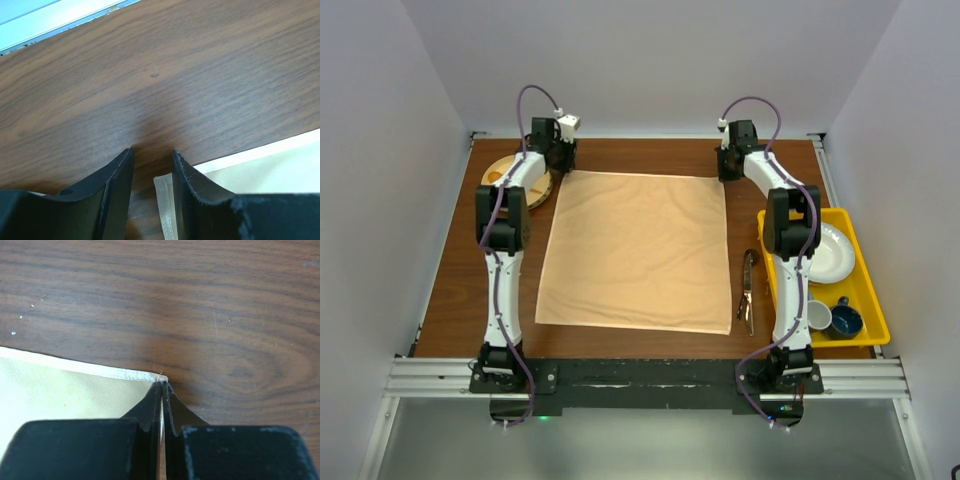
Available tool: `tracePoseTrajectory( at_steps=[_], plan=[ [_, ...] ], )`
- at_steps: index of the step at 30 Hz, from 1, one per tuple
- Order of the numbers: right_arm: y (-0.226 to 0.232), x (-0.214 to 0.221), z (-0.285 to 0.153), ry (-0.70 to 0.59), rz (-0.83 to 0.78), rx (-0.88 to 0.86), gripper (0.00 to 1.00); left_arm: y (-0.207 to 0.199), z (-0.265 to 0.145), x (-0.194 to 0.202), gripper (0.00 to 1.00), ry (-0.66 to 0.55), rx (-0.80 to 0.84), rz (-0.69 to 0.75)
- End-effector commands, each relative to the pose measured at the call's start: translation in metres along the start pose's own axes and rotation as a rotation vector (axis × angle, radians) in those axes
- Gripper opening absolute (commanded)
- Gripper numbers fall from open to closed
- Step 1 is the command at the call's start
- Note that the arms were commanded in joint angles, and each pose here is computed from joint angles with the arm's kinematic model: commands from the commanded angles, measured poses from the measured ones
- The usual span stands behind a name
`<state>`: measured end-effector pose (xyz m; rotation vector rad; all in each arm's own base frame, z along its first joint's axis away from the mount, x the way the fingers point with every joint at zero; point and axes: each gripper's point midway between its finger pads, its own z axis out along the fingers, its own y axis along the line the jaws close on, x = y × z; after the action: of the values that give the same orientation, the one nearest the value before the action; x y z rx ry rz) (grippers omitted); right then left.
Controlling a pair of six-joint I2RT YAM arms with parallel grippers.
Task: Fold the napkin into a case and place the utensils inside
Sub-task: Pick up the flattened napkin from the center of the board.
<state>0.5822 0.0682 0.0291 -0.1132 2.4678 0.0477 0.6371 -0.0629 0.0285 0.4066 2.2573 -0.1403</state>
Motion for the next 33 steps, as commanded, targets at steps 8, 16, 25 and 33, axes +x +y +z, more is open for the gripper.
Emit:
tracePoseTrajectory(
  at_steps=[8,16,25,33],
  plan=[
    [0.002,0.012,0.012,0.033,-0.018,0.014,0.00,0.008,-0.042,-0.061,0.43,-0.170,0.042,-0.085],
    [0.000,0.011,0.012,0.028,-0.015,0.024,0.00,0.009,-0.050,-0.054,0.42,-0.128,0.030,-0.053],
    [-0.001,0.006,0.010,0.013,-0.020,0.027,0.00,0.001,-0.041,-0.015,0.38,-0.037,0.058,-0.042],
    [0.001,0.006,0.010,0.012,-0.021,0.018,0.00,0.002,-0.027,0.017,0.38,0.040,0.044,-0.049]
  ],
)
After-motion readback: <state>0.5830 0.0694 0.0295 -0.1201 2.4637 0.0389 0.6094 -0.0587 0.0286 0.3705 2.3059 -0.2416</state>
